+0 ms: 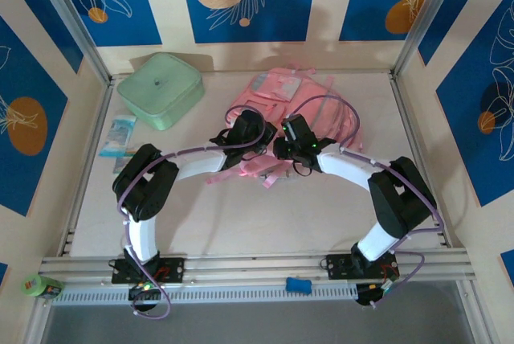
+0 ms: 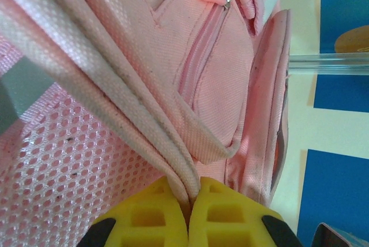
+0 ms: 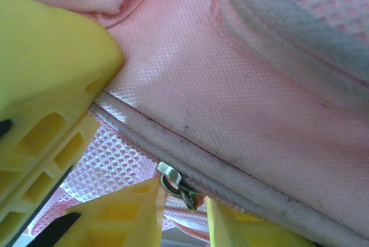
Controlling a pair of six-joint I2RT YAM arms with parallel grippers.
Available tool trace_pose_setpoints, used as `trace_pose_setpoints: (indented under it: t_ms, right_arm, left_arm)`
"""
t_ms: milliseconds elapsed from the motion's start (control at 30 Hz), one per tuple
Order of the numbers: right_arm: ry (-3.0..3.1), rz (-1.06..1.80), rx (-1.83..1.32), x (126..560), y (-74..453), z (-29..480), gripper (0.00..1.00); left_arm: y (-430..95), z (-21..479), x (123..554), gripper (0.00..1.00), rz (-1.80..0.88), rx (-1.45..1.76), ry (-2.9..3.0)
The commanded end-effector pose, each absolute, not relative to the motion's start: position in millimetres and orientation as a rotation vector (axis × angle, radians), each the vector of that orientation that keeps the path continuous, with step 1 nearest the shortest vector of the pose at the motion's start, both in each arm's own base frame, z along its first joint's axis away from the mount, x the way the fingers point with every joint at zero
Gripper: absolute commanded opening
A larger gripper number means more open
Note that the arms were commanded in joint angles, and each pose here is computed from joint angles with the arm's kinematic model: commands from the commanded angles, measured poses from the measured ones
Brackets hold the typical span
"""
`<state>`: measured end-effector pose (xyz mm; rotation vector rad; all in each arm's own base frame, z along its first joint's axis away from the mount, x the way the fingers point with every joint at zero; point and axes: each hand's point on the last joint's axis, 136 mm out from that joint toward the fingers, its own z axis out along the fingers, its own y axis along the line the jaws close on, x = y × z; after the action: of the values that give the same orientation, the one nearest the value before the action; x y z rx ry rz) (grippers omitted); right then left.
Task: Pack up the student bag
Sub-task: Zip the student bag at the center of the table.
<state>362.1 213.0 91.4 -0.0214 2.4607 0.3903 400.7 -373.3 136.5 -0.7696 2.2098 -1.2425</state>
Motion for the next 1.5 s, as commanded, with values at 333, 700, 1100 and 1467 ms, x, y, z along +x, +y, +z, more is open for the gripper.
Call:
trace_pose_setpoints:
  t_ms: [333, 700, 1100, 1467]
  right_arm:
    - [2.283, 0.337, -0.138, 391, 214, 133, 0.26]
    - [2.385, 0.316, -0.065, 367, 201, 128, 0.06]
    - [2.534, 0.366, -0.091, 312, 175, 115, 0.0]
    - [2.508, 0.507, -0.046, 335, 213, 121, 0.18]
  left_arm:
    - [-382, 175, 395, 0.0, -1.338, -0.672, 2.159]
    - [-373, 176, 403, 0.0, -1.302, -0.676, 2.151]
    - [-356, 176, 416, 0.0, -1.28, -0.693, 2.133]
    - [-365, 185, 414, 0.0, -1.332, -0.682, 2.126]
